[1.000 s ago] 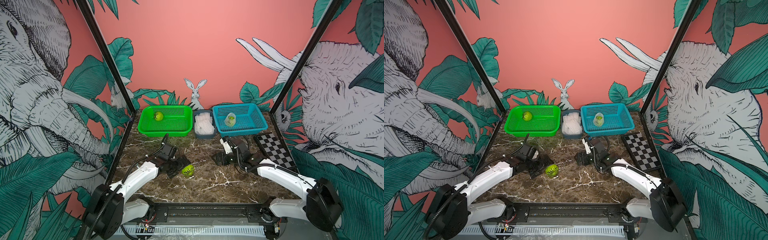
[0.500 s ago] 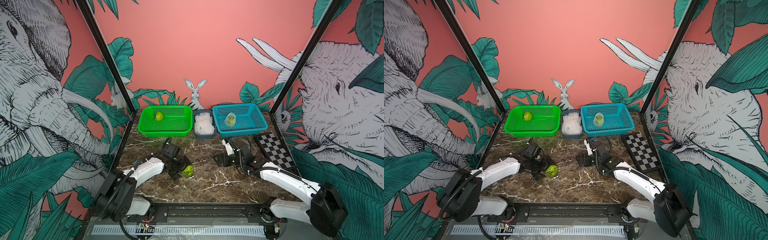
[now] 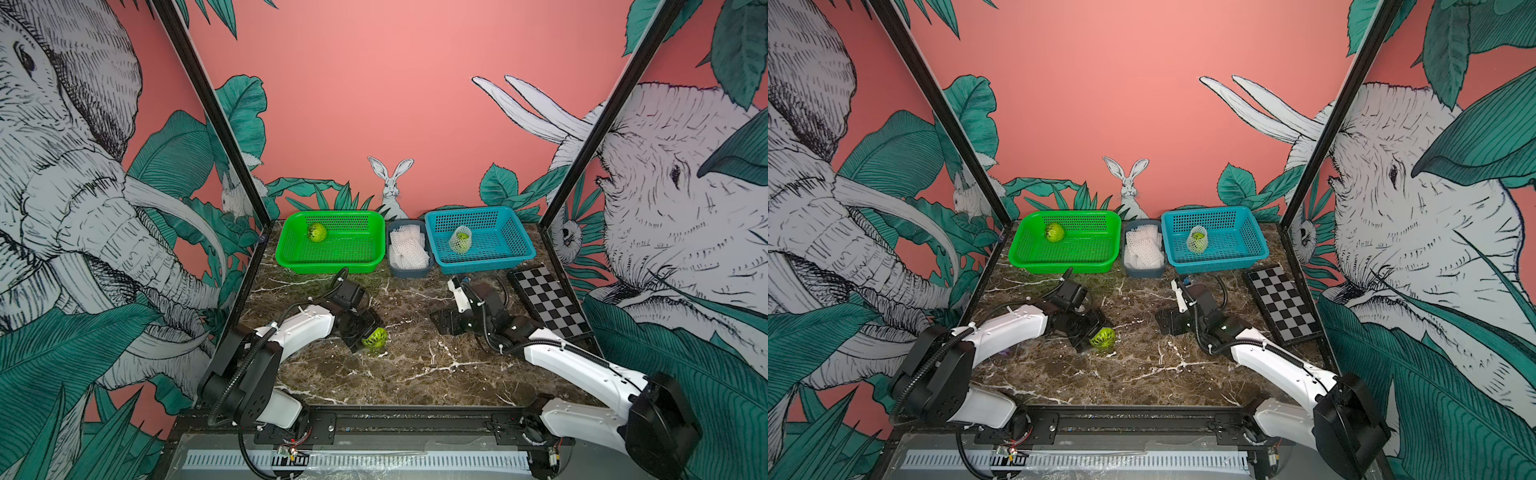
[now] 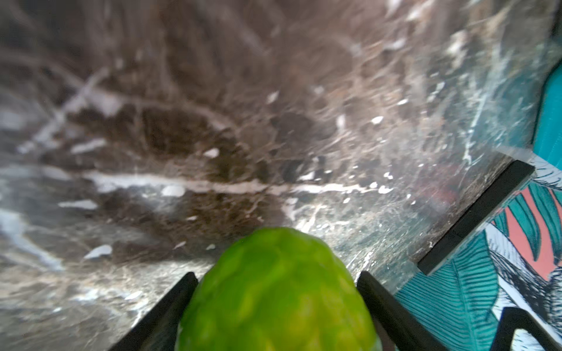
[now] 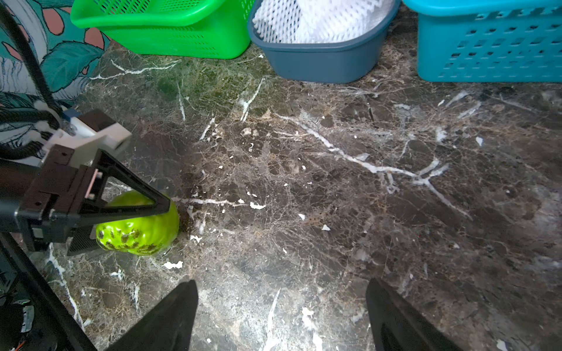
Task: Sleeve custard apples in foam nets
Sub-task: Pick up the custard apple from the center of the board, then place the custard apple at the center of the board.
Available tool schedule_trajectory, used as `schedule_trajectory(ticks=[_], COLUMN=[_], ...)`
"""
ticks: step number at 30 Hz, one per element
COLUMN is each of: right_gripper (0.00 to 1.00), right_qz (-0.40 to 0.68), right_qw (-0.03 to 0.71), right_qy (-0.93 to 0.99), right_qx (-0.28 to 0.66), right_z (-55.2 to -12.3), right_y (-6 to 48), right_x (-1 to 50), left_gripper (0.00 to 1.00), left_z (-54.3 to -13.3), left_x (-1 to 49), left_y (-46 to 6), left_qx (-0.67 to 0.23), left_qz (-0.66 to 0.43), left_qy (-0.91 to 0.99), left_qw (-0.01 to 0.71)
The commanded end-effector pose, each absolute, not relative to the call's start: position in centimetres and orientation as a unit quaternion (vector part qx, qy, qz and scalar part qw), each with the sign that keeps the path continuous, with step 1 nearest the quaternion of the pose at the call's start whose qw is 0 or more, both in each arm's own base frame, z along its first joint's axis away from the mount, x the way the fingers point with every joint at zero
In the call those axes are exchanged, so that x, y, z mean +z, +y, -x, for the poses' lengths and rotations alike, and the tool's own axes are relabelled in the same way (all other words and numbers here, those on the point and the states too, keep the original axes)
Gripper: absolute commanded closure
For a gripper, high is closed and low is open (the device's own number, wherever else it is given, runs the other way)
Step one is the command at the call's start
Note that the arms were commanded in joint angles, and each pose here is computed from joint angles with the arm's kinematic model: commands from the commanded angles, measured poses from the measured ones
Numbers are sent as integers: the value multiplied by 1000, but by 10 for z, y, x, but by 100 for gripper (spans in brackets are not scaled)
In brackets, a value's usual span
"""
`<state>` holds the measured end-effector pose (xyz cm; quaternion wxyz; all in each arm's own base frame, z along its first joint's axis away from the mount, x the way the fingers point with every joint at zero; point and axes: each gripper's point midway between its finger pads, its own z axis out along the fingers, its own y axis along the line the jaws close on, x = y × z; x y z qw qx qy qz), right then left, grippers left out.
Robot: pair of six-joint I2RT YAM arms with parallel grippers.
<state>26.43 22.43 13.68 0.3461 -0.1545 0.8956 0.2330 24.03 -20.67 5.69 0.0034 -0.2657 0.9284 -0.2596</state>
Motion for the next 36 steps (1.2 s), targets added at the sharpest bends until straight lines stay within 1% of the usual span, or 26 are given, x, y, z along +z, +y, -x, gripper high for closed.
schedule_trajectory(ticks=[1, 4, 7, 9, 12, 16, 23, 29, 36], right_gripper=[11, 11, 11, 11, 11, 11, 10, 11, 10], right_qz=[159, 159, 160, 156, 149, 131, 115, 113, 116], right_qw=[365, 371, 381, 390, 400, 412, 415, 411, 408], right_qy=[888, 888, 889, 888, 888, 889, 891, 893, 895], right_qx=[228, 218, 198, 186, 169, 152, 145, 146, 137], right_z=[-267, -269, -272, -274, -277, -279, -283, -285, -286], right_y=[223, 220, 213, 207, 197, 183, 176, 178, 175], right_x=[144, 146, 152, 156, 162, 166, 170, 169, 171], left_gripper=[20, 20, 19, 19, 19, 21, 22, 23, 23], left_z=[-260, -284, -301, -311, -315, -312, -313, -314, -312], left_x=[87, 120, 142, 147, 154, 159, 145, 127, 101], left_y=[-190, -187, -205, -219, -244, -260, -278, -296, -318], left_qx=[-194, -143, -126, -127, -152, -164, -241, -284, -297], left_qz=[205, 129, 48, 5, -45, -101, -103, -105, -126], left_qy=[956, 966, 958, 946, 920, 874, 822, 798, 798], left_qw=[81, 170, 255, 299, 357, 446, 506, 520, 509])
